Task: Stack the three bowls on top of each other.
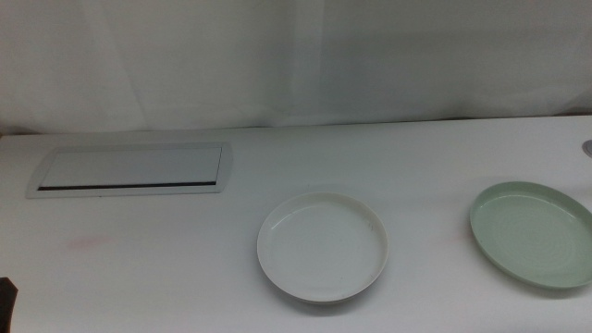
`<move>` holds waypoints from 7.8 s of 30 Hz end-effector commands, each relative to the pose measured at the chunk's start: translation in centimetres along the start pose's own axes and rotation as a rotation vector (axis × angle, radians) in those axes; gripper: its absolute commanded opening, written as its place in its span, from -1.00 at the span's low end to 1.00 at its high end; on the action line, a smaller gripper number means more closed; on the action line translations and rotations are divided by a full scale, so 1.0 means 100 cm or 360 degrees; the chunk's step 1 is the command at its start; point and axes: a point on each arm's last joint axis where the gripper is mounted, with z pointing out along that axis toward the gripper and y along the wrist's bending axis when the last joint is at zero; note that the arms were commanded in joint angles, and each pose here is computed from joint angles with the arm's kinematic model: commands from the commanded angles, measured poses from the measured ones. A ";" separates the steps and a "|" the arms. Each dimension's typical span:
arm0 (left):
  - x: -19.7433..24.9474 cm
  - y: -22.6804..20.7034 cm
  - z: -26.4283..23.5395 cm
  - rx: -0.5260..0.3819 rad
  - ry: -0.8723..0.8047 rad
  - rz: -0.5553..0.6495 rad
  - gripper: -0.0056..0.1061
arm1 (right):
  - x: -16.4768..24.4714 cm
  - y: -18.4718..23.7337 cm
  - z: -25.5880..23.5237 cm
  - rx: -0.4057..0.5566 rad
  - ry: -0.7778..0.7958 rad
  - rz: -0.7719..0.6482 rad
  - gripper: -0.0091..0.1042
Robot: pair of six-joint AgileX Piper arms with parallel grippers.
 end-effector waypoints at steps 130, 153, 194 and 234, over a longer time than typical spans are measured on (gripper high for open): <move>0.011 0.001 0.000 0.0005 0.0018 -0.0001 -0.93 | -0.023 0.171 0.110 -0.0819 0.0060 -0.0031 -0.88; 0.011 0.001 0.000 0.0005 0.0018 -0.0001 -0.93 | -0.015 0.220 0.178 -0.0807 0.0304 -0.0102 -0.88; 0.011 0.001 0.000 0.0005 0.0018 -0.0001 -0.93 | -0.063 0.161 0.145 -0.0509 -0.0035 -0.0293 0.98; 0.011 0.001 0.000 0.0005 0.0018 -0.0001 -0.93 | 0.115 0.014 -0.089 0.0055 -0.1285 0.0131 -0.88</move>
